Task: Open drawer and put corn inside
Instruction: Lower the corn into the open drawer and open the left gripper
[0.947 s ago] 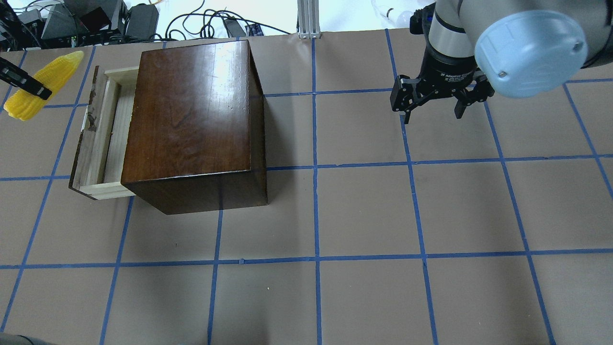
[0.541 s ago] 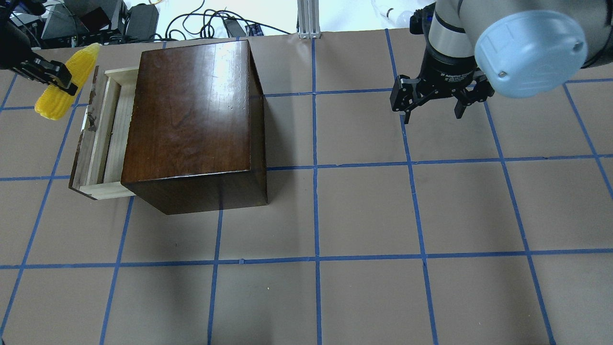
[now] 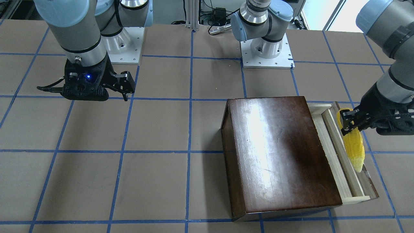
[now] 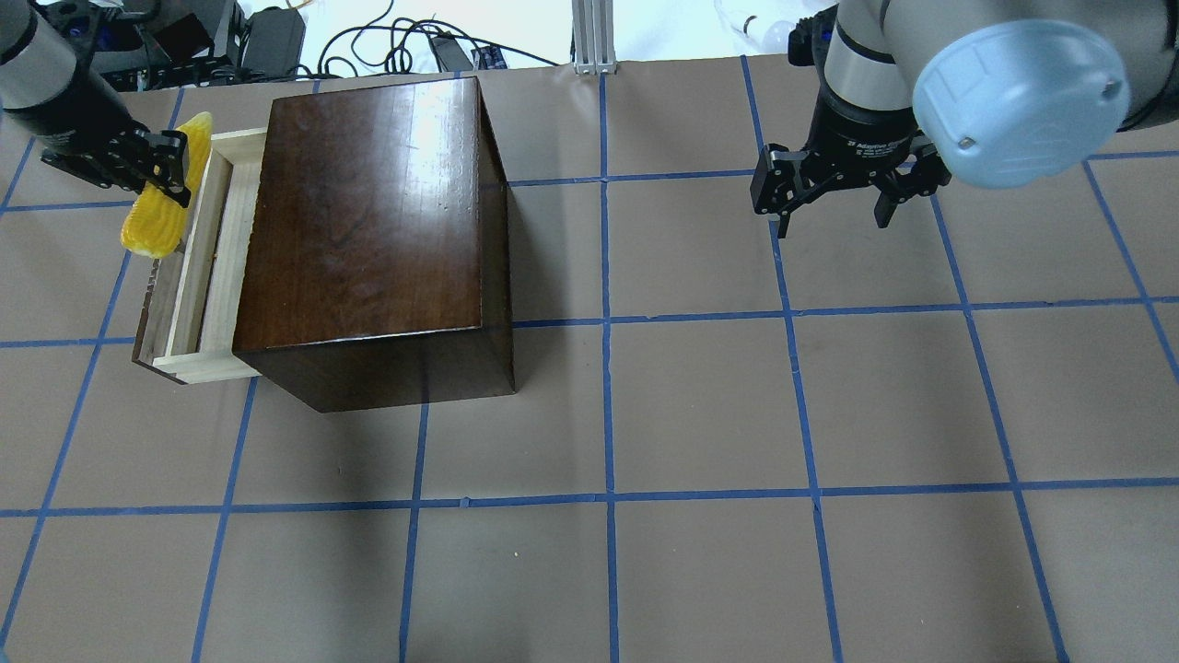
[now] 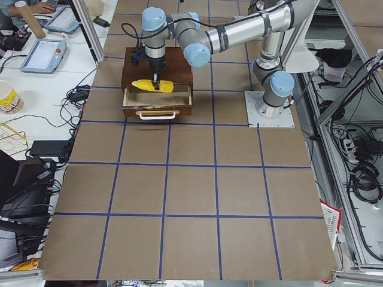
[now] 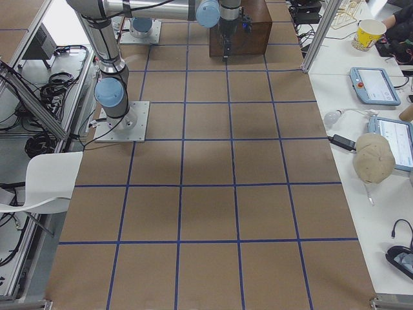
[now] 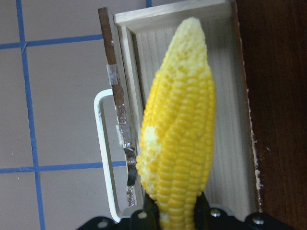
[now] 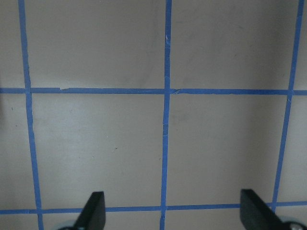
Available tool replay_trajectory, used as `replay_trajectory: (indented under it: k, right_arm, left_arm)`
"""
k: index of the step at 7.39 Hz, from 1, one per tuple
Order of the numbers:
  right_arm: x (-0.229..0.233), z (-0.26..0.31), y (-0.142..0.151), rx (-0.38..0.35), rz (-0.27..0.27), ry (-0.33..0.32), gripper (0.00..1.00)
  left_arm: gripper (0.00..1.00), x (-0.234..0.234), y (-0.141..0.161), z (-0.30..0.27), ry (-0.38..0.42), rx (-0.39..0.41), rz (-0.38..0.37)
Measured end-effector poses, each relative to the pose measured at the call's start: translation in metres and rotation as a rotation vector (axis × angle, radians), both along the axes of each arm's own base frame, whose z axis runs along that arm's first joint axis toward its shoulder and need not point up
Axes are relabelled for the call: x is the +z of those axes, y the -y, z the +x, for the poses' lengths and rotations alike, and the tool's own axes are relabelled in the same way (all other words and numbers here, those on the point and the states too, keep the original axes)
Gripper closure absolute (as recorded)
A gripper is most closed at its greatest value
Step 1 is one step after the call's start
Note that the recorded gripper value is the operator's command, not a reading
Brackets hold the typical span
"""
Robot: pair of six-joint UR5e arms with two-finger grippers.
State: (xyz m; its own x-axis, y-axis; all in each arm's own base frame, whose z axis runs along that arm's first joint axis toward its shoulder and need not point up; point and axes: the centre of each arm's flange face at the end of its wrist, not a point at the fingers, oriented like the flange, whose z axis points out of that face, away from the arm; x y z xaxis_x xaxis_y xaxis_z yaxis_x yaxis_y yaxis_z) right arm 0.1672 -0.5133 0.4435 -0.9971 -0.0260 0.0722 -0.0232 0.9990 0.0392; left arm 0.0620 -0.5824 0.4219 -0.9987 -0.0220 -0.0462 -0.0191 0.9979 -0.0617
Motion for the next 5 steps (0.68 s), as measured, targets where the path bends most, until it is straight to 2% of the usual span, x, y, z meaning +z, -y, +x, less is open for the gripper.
replay_trajectory:
  k: [5]
  right_arm:
    - [0.000,0.000,0.000,0.000,0.001,-0.002,0.00]
  left_arm:
    - [1.00,-0.035,0.004,0.003,-0.012,0.066,0.052]
